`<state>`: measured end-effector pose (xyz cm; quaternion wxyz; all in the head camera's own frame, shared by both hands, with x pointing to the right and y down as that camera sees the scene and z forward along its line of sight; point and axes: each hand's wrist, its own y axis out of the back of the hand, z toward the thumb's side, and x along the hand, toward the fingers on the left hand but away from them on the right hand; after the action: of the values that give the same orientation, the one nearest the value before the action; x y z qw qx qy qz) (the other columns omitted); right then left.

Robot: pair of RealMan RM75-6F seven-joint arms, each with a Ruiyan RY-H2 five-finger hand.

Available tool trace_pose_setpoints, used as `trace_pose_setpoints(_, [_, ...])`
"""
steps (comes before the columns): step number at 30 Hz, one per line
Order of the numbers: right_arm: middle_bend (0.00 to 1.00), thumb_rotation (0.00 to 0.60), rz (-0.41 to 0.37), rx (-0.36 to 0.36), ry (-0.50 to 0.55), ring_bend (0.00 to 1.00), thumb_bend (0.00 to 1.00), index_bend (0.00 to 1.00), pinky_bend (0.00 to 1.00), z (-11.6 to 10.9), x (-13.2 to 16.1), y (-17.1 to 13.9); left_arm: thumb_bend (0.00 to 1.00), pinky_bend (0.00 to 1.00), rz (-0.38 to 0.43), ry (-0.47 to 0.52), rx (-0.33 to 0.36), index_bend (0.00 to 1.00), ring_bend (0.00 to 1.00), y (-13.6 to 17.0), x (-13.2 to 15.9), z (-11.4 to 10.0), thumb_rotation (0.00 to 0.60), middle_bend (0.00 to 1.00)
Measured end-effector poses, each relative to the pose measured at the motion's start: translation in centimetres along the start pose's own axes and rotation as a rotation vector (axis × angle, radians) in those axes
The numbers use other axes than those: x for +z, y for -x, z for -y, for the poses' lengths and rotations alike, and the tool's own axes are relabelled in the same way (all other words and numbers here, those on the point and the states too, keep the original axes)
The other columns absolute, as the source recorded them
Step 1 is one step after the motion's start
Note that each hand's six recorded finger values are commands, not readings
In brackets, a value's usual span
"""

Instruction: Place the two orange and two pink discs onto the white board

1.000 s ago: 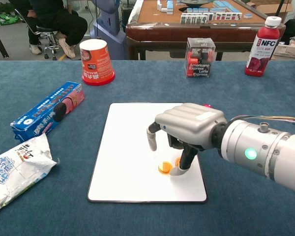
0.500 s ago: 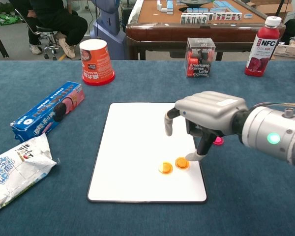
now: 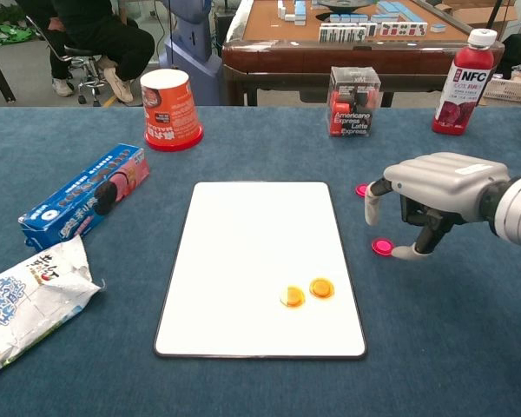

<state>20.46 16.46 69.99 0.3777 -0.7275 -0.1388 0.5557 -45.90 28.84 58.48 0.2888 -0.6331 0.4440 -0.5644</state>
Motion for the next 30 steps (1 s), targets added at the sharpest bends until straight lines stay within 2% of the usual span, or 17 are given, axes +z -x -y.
trace_pose_setpoints(11, [1.00,0.600,0.046,0.023,0.019,1.00,0.23,0.37,1.00,1.0,-1.7,0.4,0.27,0.82,0.001,0.001,-0.004,0.35,0.58,0.1,0.1,0.1,0.600,0.60])
trace_pose_setpoints(30, [1.00,0.600,0.029,0.038,0.028,1.00,0.23,0.40,1.00,1.5,-0.3,1.7,0.27,0.82,-0.008,0.005,-0.001,0.35,0.58,0.3,-0.3,0.0,0.600,0.60])
